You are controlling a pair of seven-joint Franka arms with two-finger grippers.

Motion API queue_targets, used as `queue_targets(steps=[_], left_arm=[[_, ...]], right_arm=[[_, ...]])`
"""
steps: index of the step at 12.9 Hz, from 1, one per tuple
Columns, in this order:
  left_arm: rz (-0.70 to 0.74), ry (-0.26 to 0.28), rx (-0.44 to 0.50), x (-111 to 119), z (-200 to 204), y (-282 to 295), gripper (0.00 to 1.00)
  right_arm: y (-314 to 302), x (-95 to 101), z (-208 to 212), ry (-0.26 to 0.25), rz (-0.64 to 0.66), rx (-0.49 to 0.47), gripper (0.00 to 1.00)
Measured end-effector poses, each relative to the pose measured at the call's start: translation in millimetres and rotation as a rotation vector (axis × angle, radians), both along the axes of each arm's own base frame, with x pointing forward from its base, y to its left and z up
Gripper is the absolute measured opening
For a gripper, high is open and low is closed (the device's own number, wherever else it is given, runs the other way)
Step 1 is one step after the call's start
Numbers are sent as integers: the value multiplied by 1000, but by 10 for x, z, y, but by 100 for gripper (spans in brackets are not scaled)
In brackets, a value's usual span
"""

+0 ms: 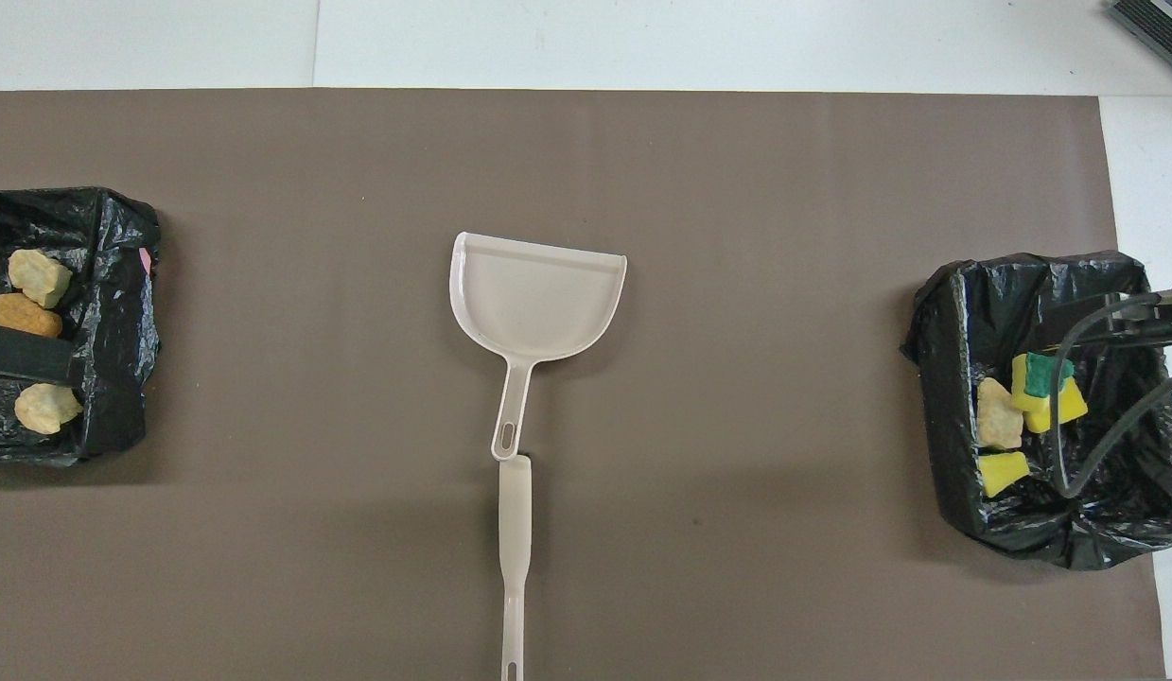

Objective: Sweep and dump trash in bin

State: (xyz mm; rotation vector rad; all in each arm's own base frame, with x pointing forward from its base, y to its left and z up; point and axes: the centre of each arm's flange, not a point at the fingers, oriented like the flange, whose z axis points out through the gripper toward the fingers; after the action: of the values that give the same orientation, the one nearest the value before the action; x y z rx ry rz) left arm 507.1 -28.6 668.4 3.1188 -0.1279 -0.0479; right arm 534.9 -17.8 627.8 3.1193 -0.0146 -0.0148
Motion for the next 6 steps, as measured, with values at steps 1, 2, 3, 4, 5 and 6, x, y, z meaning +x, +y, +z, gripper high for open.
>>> queue_targets(steps=[1, 2, 3, 4, 5, 6], left_arm=[[-5, -20, -2, 16, 21, -29, 100], [-9, -37, -3, 34, 36, -57, 100], [-13, -46, -3, 42, 44, -79, 100], [-17, -47, -3, 41, 45, -100, 100], [-20, -47, -3, 39, 45, -117, 100], [-21, -46, -3, 36, 47, -125, 100]], right_arm=[[0, 0, 0, 0, 0, 0, 100], [0, 0, 0, 0, 0, 0, 100], [0, 0, 0, 0, 0, 0, 100], [0, 0, 0, 0, 0, 0, 100], [0, 0, 0, 0, 0, 0, 100], [0, 0, 0, 0, 0, 0, 100]])
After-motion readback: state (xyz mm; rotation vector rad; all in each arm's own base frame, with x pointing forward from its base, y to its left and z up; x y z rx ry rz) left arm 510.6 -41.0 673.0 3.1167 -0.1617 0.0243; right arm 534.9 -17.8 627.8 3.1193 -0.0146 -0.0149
